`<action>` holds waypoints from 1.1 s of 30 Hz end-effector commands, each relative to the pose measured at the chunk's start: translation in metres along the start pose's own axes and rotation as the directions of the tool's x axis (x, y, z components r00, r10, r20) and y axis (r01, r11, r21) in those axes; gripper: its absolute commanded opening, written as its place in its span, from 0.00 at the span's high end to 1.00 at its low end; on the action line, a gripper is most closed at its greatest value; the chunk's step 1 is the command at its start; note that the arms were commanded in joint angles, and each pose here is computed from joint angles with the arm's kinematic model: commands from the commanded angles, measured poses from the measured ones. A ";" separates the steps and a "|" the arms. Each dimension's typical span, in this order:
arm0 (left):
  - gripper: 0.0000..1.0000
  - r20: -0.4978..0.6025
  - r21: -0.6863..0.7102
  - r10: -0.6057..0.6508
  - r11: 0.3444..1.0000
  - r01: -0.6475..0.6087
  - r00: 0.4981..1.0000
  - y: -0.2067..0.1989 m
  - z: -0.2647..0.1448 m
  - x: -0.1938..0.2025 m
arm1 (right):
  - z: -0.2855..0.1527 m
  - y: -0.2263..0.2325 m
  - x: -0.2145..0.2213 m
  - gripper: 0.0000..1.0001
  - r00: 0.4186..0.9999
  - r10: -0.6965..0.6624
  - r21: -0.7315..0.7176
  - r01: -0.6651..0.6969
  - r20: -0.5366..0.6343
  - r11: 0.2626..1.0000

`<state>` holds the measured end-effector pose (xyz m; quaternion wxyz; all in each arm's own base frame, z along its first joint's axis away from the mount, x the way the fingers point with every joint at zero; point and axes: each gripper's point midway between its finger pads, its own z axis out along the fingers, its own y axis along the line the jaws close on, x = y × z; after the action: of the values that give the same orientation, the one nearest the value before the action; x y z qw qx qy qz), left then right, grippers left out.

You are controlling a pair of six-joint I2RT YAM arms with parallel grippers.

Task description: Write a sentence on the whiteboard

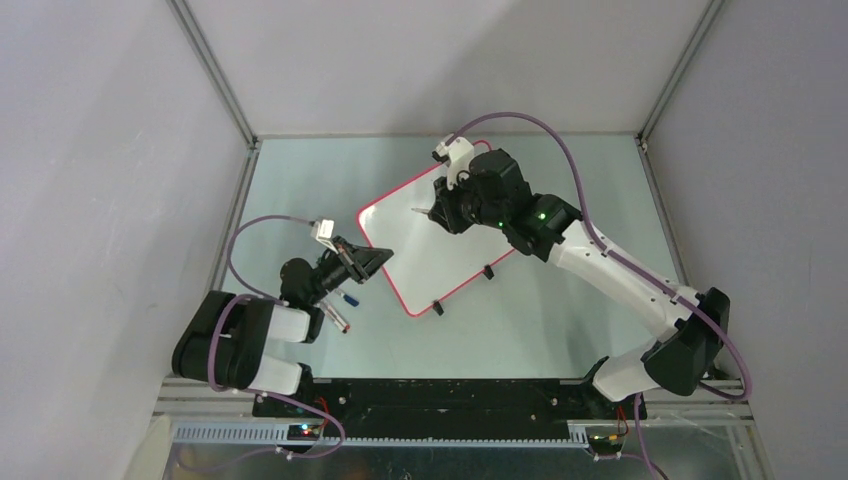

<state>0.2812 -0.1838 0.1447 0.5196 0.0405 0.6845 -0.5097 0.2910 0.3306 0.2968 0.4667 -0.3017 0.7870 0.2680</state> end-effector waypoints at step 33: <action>0.96 -0.015 -0.046 0.126 0.991 -0.127 0.992 0.007 0.001 -0.009 | 0.033 0.060 -0.026 1.00 0.996 -0.051 -0.170 0.063 0.071 0.983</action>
<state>0.2789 -0.1804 0.1477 0.5242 0.0546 0.6964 -0.4870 0.2742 0.3878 0.2826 0.4414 -0.3519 0.7600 0.3222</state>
